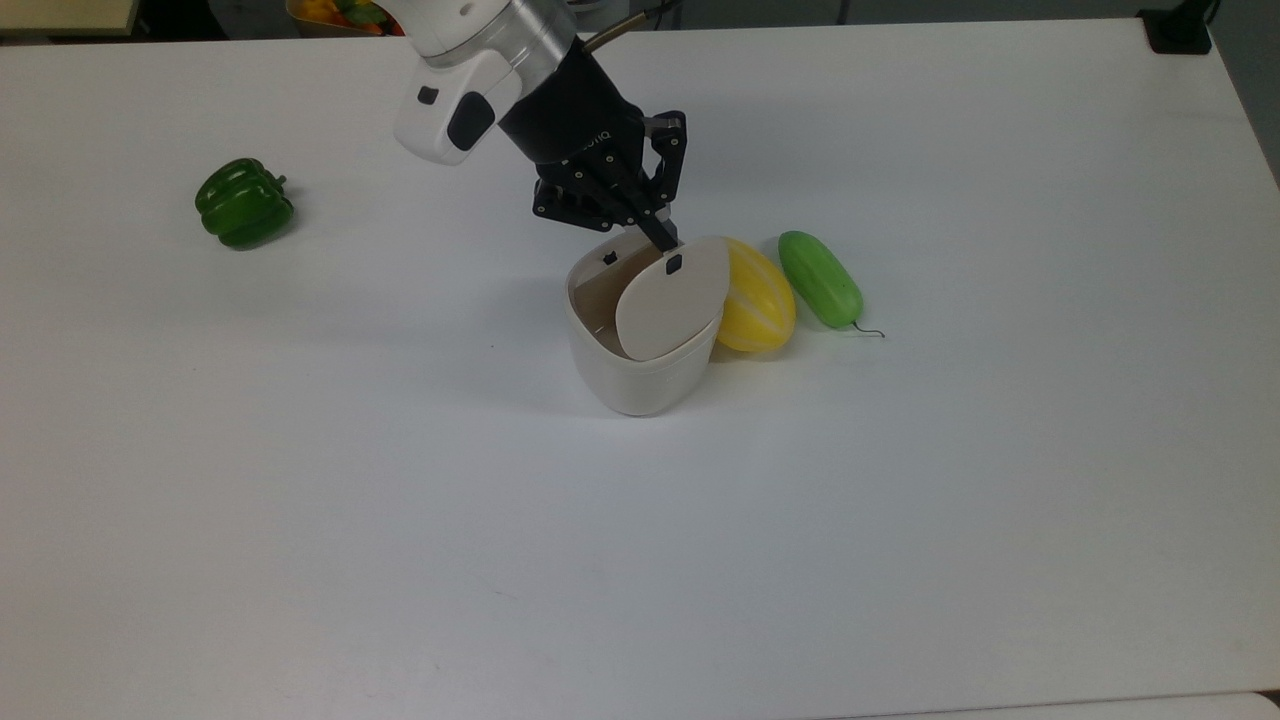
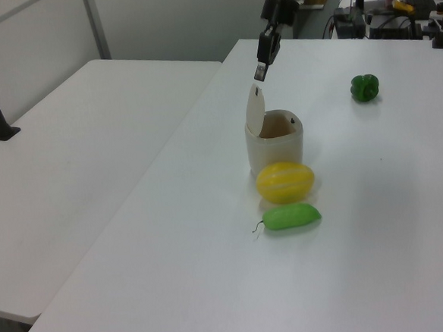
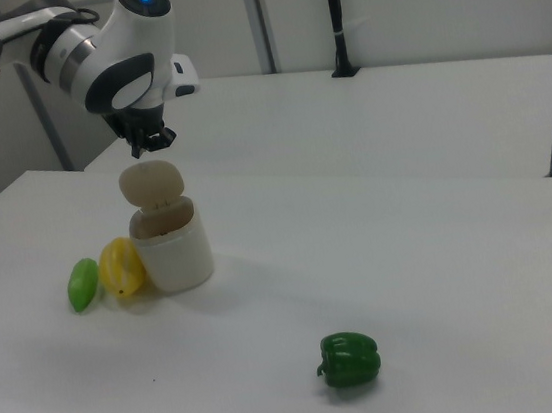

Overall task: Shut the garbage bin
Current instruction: 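Push the open lid down with the gripper until it shuts on the bin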

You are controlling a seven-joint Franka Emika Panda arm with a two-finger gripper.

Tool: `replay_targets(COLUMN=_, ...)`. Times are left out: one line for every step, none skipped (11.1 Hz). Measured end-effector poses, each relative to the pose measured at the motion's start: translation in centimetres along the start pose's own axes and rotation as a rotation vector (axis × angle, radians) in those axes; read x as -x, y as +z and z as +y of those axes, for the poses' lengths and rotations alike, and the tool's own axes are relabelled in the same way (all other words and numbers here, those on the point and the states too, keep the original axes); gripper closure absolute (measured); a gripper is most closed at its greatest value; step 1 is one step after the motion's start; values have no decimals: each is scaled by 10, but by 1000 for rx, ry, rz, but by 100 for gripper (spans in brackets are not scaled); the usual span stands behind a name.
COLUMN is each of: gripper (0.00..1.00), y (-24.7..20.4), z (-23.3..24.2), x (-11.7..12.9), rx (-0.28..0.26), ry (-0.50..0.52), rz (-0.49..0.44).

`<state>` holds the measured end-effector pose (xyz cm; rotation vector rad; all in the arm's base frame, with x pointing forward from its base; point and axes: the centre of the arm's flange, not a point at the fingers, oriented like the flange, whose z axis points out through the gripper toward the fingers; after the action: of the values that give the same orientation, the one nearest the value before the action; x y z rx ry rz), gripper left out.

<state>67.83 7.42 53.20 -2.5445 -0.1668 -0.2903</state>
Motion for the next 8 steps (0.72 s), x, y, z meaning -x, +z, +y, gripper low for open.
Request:
replay_targets(gripper=99, y=1, z=-2, x=-1, rx=-8, ry=0, rz=1)
replay_targets(gripper=99, y=8, z=-5, x=-1, rx=-10, ry=-3, rz=0)
replay_targets(gripper=99, y=15, z=-8, x=-5, rx=-4, ry=-9, rz=19)
replay_targets(gripper=99, y=19, z=-8, x=-7, rx=1, ry=-10, rz=34)
replay_targets(gripper=99, y=19, z=-7, x=-8, rx=3, ry=-8, rz=40)
replay_targets(gripper=99, y=17, z=-5, x=-8, rx=5, ry=-7, rz=44)
replay_targets(gripper=99, y=16, z=-5, x=-9, rx=6, ry=-13, rz=45)
replay_targets(gripper=99, y=16, z=-5, x=-8, rx=22, ry=-35, rz=40)
